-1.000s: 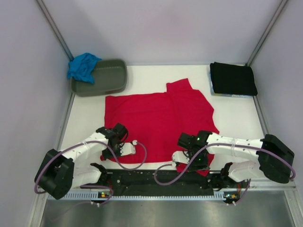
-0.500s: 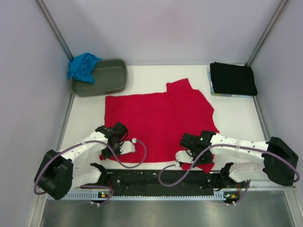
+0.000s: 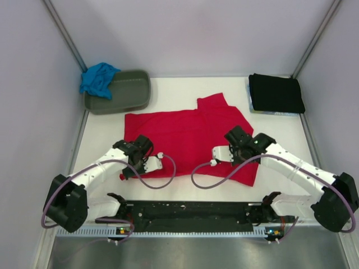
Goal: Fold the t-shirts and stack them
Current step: Grap the side of the flattened tshirt closest away from the robot with both arms, then fold the flattened tshirt in 1/3 of the way
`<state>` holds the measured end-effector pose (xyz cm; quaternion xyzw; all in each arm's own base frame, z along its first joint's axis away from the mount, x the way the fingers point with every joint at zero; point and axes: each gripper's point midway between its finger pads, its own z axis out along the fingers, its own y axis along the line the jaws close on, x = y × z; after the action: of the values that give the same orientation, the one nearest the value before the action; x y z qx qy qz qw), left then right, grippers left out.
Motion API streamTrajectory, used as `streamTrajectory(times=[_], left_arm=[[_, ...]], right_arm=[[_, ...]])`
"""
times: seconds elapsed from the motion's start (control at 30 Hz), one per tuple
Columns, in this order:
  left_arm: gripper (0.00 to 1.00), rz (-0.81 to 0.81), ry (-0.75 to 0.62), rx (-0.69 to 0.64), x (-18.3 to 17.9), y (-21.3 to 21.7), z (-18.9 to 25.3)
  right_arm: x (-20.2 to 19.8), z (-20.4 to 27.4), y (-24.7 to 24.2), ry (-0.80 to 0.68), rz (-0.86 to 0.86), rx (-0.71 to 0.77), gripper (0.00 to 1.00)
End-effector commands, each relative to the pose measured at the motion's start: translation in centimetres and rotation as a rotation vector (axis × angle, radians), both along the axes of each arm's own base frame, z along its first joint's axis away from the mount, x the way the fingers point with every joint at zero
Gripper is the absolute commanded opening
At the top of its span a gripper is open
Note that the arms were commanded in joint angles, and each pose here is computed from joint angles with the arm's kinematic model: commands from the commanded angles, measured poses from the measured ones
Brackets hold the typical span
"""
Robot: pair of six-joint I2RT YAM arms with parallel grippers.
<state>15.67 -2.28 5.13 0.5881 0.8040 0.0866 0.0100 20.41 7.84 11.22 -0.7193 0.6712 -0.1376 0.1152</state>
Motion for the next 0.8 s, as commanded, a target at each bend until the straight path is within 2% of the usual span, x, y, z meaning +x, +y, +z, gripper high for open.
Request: streamTrajectory(times=[0.0, 0.17, 0.33, 0.53, 0.77], left_arm=[[0.00, 0.027, -0.076, -0.003, 2.9, -0.4, 1.4], [0.00, 0.050, -0.117, 0.005, 5.5, -0.4, 1.7], [0.00, 0.135, -0.086, 0.016, 7.3, 0.6, 1.1], [0.00, 0.183, -0.034, 0.003, 7.8, 0.8, 0.1], [0.00, 0.204, -0.081, 0.010, 9.9, 1.2, 0.3]], right_arm=[[6.6, 2.3, 1.8, -0.199, 0.102, -0.001, 0.00], [10.4, 1.9, 2.8, -0.254, 0.150, -0.008, 0.00], [13.0, 2.0, 3.6, -0.305, 0.196, -0.005, 0.00], [14.9, 1.3, 4.3, -0.329, 0.247, -0.014, 0.00], [16.9, 1.4, 3.9, -0.342, 0.246, -0.018, 0.00]])
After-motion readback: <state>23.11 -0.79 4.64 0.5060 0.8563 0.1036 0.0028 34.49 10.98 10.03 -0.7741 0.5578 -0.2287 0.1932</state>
